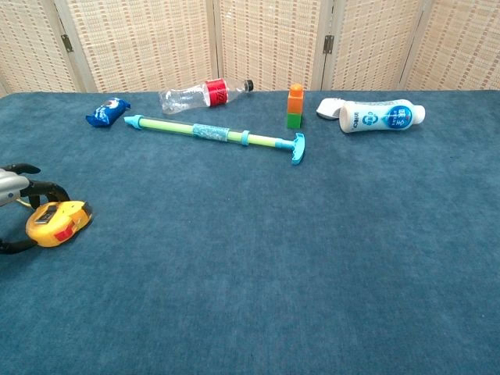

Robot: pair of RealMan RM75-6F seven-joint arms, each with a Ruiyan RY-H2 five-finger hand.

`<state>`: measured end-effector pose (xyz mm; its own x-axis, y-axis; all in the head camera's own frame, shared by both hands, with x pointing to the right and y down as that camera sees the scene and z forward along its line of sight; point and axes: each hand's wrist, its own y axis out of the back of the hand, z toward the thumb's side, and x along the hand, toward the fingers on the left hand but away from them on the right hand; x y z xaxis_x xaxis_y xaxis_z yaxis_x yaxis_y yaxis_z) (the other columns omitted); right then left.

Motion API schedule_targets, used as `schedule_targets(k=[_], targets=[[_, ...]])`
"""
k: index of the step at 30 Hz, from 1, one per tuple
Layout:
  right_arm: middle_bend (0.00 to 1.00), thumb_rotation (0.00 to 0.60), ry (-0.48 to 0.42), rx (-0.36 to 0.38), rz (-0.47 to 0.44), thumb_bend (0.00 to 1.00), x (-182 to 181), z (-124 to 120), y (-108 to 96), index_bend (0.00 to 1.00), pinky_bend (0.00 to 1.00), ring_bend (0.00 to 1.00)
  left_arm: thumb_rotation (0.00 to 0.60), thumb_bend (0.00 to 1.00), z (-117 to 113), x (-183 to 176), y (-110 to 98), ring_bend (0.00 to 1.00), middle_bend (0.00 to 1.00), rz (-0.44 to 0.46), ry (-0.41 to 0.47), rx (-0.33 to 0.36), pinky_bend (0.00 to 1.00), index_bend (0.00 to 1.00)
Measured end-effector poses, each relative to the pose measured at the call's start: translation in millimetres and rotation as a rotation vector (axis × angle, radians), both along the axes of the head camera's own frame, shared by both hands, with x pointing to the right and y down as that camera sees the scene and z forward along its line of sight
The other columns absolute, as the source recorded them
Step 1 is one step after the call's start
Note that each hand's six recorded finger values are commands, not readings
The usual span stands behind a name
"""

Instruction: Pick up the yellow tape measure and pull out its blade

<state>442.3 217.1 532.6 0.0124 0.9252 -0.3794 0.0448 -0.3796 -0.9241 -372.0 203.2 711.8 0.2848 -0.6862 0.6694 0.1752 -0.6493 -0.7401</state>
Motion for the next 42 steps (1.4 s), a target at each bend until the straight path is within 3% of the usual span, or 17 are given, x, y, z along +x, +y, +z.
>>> schedule_targets(k=[10, 20, 25, 33, 42], targets=[[0.13, 0.600, -0.129, -0.031, -0.093, 0.38, -39, -2, -14, 0.18, 0.00, 0.15, 0.600, 0.38, -16, 25, -20, 0.42, 0.49, 0.034, 0.090, 0.069, 0.14, 0.49], [0.13, 0.600, -0.286, -0.037, -0.269, 0.38, -120, -8, -50, 0.24, 0.00, 0.14, 0.600, 0.38, -64, 82, -51, 0.42, 0.49, 0.086, 0.213, 0.116, 0.19, 0.49], [0.12, 0.600, -0.377, -0.070, -0.326, 0.37, -158, -4, -67, 0.30, 0.00, 0.05, 0.600, 0.38, -89, 108, -69, 0.42, 0.50, 0.099, 0.254, 0.144, 0.19, 0.50], [0.11, 0.600, -0.515, -0.149, -0.338, 0.37, -210, 12, -98, 0.37, 0.00, 0.04, 0.600, 0.38, -113, 142, -85, 0.42, 0.50, 0.110, 0.304, 0.162, 0.19, 0.50], [0.11, 0.600, -0.628, -0.245, -0.327, 0.37, -262, 37, -115, 0.40, 0.00, 0.04, 0.600, 0.38, -123, 167, -76, 0.42, 0.50, 0.145, 0.319, 0.168, 0.18, 0.50]])
